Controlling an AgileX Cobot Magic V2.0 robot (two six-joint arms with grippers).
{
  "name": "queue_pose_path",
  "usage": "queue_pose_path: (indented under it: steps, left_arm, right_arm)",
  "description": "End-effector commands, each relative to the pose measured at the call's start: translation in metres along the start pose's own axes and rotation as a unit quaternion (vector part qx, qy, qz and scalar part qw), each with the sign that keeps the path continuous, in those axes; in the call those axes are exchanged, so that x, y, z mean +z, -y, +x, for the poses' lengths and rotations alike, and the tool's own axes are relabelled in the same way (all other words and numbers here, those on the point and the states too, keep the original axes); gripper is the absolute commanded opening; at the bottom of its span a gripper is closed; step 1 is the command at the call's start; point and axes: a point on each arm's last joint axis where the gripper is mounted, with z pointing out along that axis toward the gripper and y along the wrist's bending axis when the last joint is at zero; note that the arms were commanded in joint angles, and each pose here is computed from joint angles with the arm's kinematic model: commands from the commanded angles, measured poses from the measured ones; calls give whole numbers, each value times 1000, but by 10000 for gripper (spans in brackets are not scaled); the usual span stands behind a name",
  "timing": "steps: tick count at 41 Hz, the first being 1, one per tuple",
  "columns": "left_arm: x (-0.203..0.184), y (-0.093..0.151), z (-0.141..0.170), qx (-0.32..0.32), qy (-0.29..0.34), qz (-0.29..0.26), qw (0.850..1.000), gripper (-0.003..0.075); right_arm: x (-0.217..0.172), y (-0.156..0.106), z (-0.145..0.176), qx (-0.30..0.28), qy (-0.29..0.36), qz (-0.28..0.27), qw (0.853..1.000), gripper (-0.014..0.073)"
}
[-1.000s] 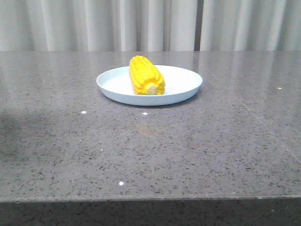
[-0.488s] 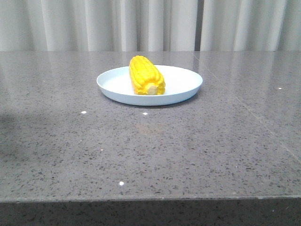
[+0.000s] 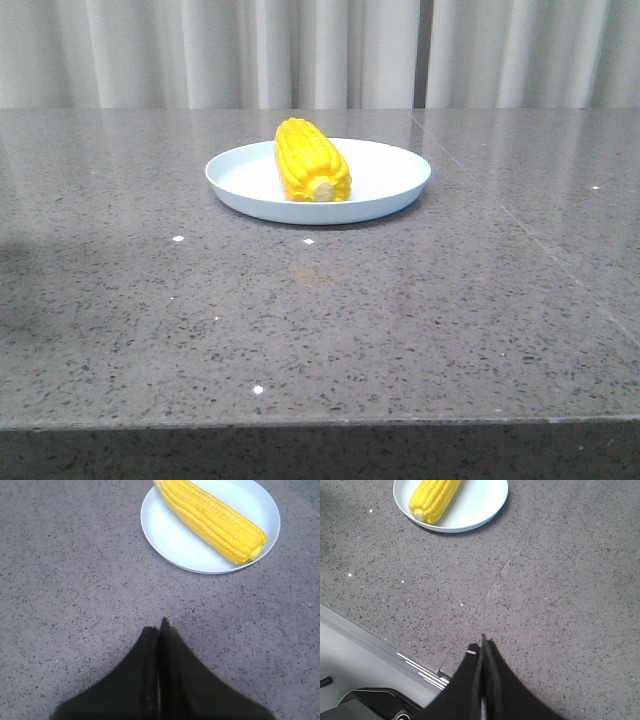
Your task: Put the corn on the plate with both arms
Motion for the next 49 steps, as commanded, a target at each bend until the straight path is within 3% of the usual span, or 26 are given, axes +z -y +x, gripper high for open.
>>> queue_pose_path:
  steps: [1, 9, 15, 24, 32, 41, 45, 49]
  left_arm:
    - [-9, 1, -12, -3, 53, -5, 999, -20]
    - [-12, 0, -11, -7, 58, -7, 998, -20]
    - [-26, -15, 0, -9, 107, -69, 992, -20]
    - [-41, -32, 52, -62, 239, -188, 951, -20]
    - [-45, -23, 119, -93, 288, -261, 917, -20]
    - [-35, -8, 174, -77, 354, -306, 881, -20]
    - [-30, -4, 188, -71, 377, -313, 869, -20]
    - [-24, -2, 198, -70, 381, -314, 867, -20]
  right_arm:
    - [-4, 1, -9, -8, 37, 6, 999, -68]
    - [-4, 1, -9, -8, 37, 6, 999, -68]
    - [-4, 1, -9, -8, 37, 6, 999, -68]
    - [-4, 1, -9, -8, 37, 6, 999, -68]
    - [-4, 1, -9, -8, 37, 6, 999, -68]
    - [-4, 1, -9, -8, 37, 6, 999, -68]
    - [-4, 1, -9, -8, 37, 6, 999, -68]
    - [-4, 1, -9, -8, 37, 6, 999, -68]
